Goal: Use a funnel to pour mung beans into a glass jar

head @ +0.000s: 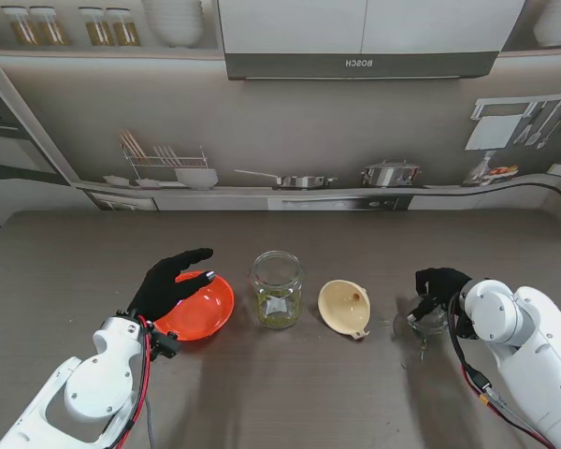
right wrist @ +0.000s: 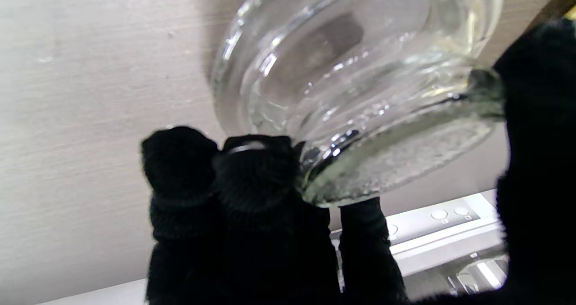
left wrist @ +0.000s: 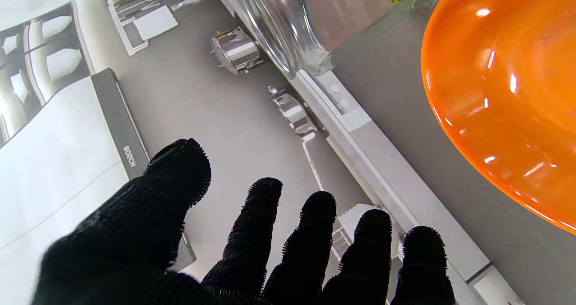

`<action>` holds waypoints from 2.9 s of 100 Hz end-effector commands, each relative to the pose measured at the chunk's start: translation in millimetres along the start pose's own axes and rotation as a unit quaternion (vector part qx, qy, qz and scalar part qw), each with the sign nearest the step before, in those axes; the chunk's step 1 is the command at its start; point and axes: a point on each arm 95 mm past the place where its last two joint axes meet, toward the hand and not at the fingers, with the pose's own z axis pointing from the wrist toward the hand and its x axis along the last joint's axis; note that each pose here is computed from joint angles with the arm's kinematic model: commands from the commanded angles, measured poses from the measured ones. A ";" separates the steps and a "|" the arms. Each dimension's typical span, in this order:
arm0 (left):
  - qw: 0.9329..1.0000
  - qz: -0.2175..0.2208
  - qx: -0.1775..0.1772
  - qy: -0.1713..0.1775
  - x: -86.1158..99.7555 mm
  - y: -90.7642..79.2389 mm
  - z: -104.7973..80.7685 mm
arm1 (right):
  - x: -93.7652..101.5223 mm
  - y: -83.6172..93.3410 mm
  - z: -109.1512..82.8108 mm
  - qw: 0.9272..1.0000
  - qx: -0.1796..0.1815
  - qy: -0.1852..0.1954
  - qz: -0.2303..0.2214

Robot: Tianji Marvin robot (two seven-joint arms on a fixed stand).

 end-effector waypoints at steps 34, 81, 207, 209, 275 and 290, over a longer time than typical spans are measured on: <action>1.000 -0.003 -0.005 0.004 1.3 0.4 -0.3 | 34.8 52.7 -12.4 0.999 -0.039 0.022 0.000; 1.000 -0.004 0.003 0.008 0.5 -3.2 -1.4 | 109.7 95.0 -26.3 0.993 -0.085 0.086 0.008; 0.999 -0.010 0.029 0.014 -1.4 -14.0 -8.8 | 273.0 75.8 -14.1 0.968 -0.107 0.228 0.015; 0.999 -0.011 0.029 0.014 -1.4 -13.9 -8.8 | 273.4 74.8 -12.8 0.968 -0.106 0.228 0.015; 1.000 -0.011 0.023 0.016 -0.9 -11.6 -7.9 | 290.7 52.3 10.4 0.967 -0.085 0.239 -0.006; 1.000 -0.011 0.025 0.016 -0.7 -11.8 -8.3 | 292.6 47.8 14.5 0.968 -0.079 0.240 -0.012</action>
